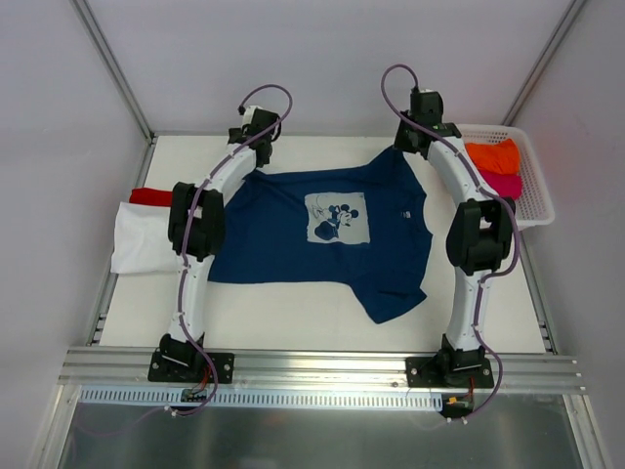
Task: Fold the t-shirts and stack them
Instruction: Flatten the tshirt out
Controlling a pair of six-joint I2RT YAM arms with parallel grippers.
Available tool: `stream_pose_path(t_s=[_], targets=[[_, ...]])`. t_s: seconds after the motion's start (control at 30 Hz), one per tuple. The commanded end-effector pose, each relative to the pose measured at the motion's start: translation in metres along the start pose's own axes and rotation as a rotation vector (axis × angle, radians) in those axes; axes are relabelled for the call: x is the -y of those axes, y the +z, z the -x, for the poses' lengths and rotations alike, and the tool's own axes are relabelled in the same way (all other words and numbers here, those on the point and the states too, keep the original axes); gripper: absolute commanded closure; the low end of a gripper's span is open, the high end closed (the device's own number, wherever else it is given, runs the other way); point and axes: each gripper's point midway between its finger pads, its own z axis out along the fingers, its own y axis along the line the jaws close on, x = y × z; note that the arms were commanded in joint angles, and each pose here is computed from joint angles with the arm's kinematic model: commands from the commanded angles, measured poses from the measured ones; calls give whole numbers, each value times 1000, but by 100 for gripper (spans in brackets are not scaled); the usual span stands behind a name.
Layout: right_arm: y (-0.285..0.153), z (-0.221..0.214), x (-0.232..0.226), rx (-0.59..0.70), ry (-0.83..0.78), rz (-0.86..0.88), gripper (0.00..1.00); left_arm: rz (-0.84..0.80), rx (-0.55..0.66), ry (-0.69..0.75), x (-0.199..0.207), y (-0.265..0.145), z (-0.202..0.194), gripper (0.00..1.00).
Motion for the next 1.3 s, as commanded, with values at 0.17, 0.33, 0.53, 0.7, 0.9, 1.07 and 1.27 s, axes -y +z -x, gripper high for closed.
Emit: stream_pose_path(t_s=[0.17, 0.33, 0.53, 0.7, 0.9, 1.07, 1.27], targets=[[-10, 103, 14, 341, 47, -126, 100, 34, 209, -97, -11, -13, 98, 43], [18, 140, 5, 404, 62, -46, 69, -31, 256, -144, -8, -12, 124, 43], [30, 140, 8, 399, 81, 86, 2, -179, 255, -167, 4, -36, 132, 43], [-48, 151, -19, 513, 66, 259, 2, -257, 272, -240, -7, -96, 139, 49], [-140, 90, -80, 357, -64, 336, 8, -296, 179, -246, 5, -166, 62, 89], [-180, 13, -83, 276, -102, 237, 100, -299, 107, -227, 6, -199, -12, 100], [-186, -110, -65, 34, -13, 234, 99, -330, -34, -204, 1, -201, -93, 100]])
